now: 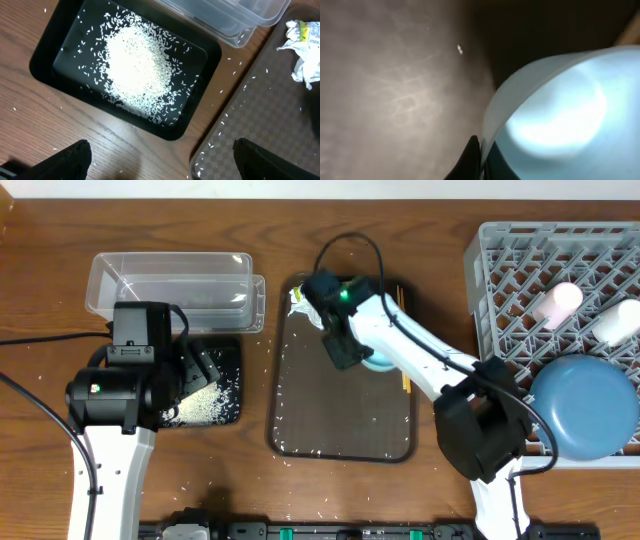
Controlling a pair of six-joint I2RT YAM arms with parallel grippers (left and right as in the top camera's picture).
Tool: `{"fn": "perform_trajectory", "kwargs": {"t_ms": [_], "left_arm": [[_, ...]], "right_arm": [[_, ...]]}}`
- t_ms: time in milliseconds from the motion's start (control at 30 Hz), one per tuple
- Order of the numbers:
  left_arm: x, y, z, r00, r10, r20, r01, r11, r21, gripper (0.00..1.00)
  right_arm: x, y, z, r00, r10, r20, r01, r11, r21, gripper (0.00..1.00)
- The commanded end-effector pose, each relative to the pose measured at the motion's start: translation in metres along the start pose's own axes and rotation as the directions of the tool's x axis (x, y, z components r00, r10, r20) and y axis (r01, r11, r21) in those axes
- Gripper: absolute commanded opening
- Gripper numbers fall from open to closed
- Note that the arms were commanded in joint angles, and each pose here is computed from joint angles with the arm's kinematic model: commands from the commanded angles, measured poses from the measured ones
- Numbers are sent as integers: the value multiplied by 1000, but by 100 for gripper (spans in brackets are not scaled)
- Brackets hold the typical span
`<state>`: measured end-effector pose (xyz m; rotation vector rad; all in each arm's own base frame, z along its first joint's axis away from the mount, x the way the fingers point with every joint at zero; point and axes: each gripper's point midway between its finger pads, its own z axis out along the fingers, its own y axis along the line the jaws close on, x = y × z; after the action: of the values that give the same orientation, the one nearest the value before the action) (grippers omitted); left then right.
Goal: Sort waste into correct bins and load items into the dishwasher rack
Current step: 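Grasp the rim of the light-blue bowl with the right gripper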
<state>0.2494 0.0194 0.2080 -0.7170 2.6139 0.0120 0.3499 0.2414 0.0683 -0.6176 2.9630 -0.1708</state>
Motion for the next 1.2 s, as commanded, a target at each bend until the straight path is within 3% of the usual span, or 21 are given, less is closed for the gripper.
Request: {"fn": "perform_trajectory", "kwargs": {"t_ms": [0,100,167,267,433,567,767,900,1067,1167], "left_arm": [[-3,1,-2,1000,-4,9,4,1000,-4,93],[-3,2,-2,1000,-4,8,4,1000,-5,93],[-3,2,-2,1000,-4,9,4,1000,-4,93],[-3,1,-2,1000,-4,9,4,1000,-4,93],[-3,2,-2,1000,-4,8,4,1000,-5,93],[-3,1,-2,1000,-4,8,4,1000,-4,93],[-3,1,-2,1000,-4,8,4,1000,-4,93],[-3,2,-2,1000,-4,8,4,1000,-5,93],[-3,1,-2,1000,-4,8,4,1000,-4,93],[-3,1,-2,1000,-4,9,4,1000,-4,93]], "right_arm": [[-35,-30,-73,981,101,167,-97,995,-30,13],[-47,-74,-125,948,195,252,-188,981,-52,17],[-49,-114,-155,912,271,310,-265,962,-63,1],[-40,-174,-186,857,368,361,-354,929,-107,1],[-19,-227,-208,810,463,360,-331,867,-372,2],[-6,-216,-220,841,402,363,-125,796,-593,17],[-1,-177,-190,911,245,331,6,796,-606,43],[-6,-132,-143,955,133,264,40,826,-561,45],[-9,-84,-76,981,97,168,-14,900,-435,44],[-5,-51,-47,985,23,171,43,928,-369,54]]}}
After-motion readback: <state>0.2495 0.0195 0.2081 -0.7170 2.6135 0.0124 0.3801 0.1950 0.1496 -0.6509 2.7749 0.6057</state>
